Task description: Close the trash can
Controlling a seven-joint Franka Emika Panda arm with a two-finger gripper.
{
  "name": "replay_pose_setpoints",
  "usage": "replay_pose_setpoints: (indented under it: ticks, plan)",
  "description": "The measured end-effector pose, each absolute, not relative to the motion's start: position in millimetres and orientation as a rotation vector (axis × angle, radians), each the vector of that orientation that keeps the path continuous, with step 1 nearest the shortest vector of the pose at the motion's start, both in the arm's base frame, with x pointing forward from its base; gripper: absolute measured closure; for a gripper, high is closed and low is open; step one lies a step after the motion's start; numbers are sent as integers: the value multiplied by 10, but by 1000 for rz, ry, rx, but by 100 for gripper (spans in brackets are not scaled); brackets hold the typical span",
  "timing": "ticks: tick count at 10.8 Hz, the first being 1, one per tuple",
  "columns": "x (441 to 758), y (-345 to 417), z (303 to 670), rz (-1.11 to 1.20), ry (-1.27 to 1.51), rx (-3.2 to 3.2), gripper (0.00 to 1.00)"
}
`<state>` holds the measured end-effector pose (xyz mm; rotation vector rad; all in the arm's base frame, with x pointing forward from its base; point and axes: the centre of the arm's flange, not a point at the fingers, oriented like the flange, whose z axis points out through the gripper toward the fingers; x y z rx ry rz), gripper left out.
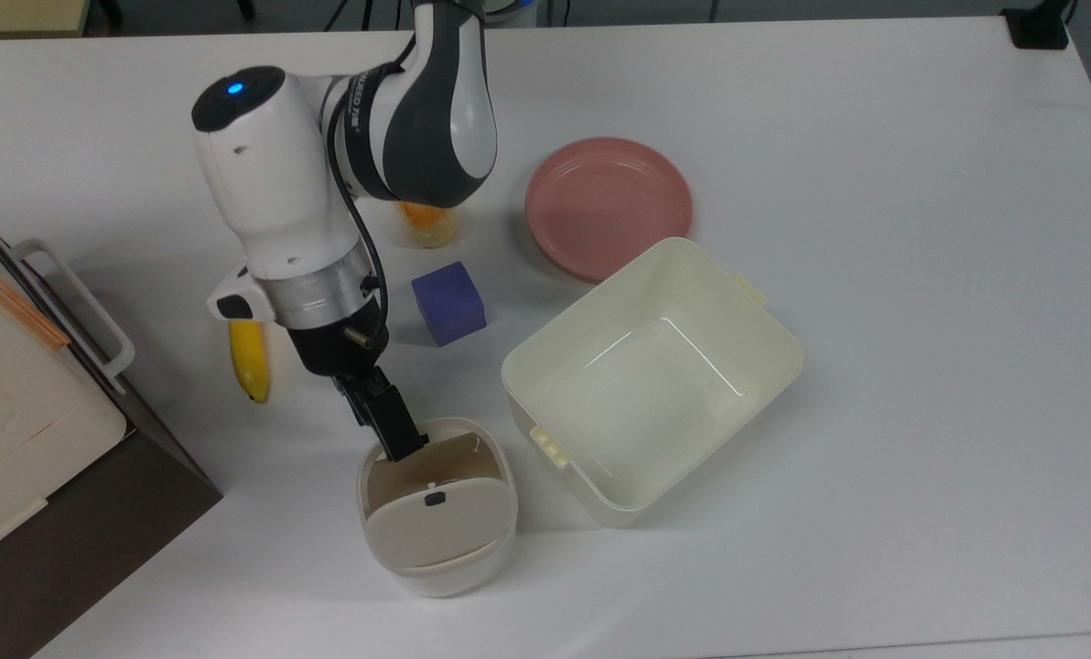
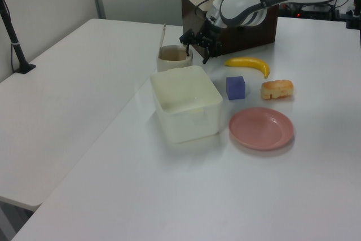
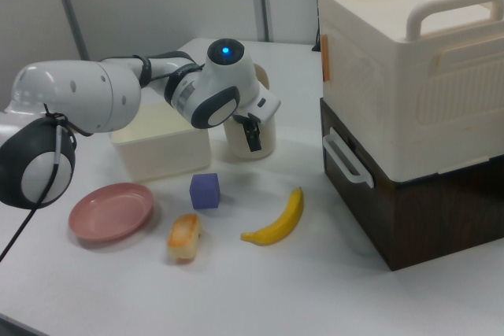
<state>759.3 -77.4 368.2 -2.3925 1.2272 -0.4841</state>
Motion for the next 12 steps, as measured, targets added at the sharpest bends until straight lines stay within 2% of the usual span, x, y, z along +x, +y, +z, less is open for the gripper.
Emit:
replay_pose_setpoints:
  ticks: [4, 12]
  plan:
    - [7384, -835, 3800, -374, 1241, -2431, 0]
    - [7370, -835, 3842, -379, 1240, -2430, 0]
